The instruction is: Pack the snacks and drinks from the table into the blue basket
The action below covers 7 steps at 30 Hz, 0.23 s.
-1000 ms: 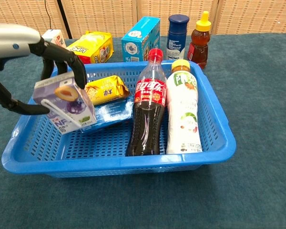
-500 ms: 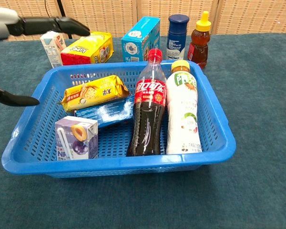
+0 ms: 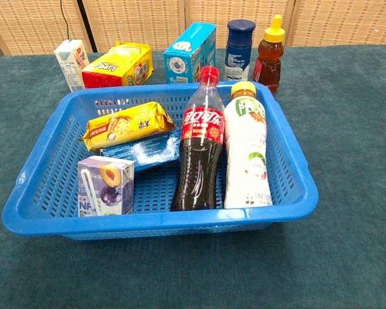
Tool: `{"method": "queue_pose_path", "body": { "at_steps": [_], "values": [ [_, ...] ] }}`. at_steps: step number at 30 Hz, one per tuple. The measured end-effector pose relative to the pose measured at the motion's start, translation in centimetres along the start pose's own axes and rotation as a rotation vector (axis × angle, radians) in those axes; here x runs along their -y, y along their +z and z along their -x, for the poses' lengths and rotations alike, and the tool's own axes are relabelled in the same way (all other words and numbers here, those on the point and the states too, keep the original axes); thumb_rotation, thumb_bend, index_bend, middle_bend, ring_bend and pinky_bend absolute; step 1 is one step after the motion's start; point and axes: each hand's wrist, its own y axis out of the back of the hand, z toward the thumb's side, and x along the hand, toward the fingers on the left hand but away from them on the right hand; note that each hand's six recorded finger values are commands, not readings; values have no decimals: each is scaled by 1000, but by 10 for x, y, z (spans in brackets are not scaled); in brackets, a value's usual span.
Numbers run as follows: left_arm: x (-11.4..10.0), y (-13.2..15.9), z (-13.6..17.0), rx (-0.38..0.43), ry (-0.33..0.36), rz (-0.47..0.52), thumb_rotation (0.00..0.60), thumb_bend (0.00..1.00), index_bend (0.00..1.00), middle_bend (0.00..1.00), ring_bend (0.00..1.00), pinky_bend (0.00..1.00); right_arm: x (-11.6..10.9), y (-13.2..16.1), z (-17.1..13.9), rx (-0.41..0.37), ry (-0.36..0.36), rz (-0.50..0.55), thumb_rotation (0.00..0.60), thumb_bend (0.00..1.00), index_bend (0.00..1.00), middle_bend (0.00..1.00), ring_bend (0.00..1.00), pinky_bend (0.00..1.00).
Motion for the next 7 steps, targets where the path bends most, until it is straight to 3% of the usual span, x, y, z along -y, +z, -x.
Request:
{"method": "queue_pose_path", "body": {
  "at_steps": [3, 7],
  "values": [
    [1, -30, 20, -119, 32, 7, 600, 218, 0, 0, 0, 0, -3, -2, 0, 14, -18, -70, 600, 0, 0, 0, 0, 0],
    [5, -55, 37, -200, 60, 37, 600, 217, 0, 0, 0, 0, -6, -7, -2, 48, -34, -197, 600, 0, 0, 0, 0, 0]
  ]
}}
